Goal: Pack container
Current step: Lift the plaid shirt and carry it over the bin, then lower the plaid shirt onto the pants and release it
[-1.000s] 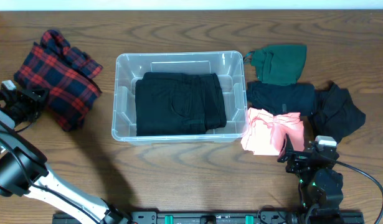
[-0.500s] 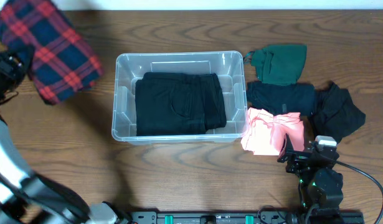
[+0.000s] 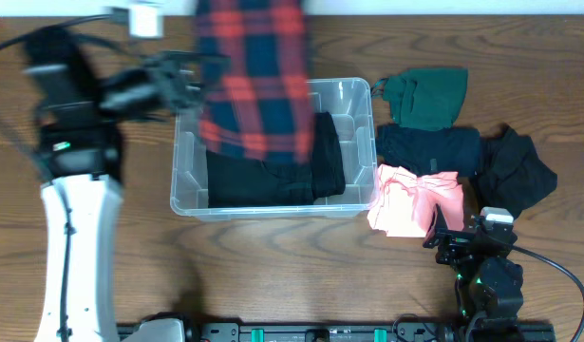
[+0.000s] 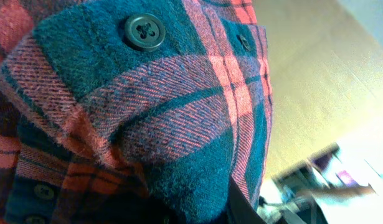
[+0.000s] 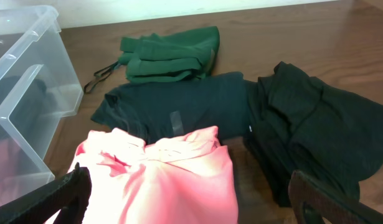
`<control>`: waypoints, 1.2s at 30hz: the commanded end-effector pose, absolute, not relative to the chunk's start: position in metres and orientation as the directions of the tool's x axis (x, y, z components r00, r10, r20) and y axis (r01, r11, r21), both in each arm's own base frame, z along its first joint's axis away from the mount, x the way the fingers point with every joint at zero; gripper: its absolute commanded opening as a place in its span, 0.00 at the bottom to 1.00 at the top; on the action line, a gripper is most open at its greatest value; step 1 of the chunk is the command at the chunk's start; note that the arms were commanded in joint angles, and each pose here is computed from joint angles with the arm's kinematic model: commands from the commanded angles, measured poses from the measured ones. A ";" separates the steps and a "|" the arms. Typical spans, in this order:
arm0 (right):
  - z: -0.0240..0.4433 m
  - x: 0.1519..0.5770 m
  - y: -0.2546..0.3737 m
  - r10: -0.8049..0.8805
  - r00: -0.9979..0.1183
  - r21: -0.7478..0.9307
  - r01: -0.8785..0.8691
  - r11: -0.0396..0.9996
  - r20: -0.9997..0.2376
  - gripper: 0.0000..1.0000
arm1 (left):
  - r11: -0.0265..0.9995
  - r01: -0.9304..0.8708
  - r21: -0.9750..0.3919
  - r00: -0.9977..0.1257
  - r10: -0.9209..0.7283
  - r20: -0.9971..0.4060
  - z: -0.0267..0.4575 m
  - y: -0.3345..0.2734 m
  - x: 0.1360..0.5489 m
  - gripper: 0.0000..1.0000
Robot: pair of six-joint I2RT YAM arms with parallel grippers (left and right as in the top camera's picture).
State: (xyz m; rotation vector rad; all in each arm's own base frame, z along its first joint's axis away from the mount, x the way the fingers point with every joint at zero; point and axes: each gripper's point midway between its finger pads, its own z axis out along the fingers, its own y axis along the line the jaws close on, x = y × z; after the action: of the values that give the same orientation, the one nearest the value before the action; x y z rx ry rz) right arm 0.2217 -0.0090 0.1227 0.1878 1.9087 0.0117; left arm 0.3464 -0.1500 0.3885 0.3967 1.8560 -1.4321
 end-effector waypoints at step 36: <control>0.123 0.222 -0.010 0.141 -0.324 0.103 0.132 0.986 -0.935 0.99 | 0.970 0.007 -0.241 -0.924 -0.086 -0.372 0.132 -0.119 0.366 0.06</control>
State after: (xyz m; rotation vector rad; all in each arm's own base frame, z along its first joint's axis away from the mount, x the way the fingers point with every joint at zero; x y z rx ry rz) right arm 0.2217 -0.0090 0.1227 0.1878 1.9087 0.0117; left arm 0.3540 -0.1290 0.1235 -0.0870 2.7977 -0.4036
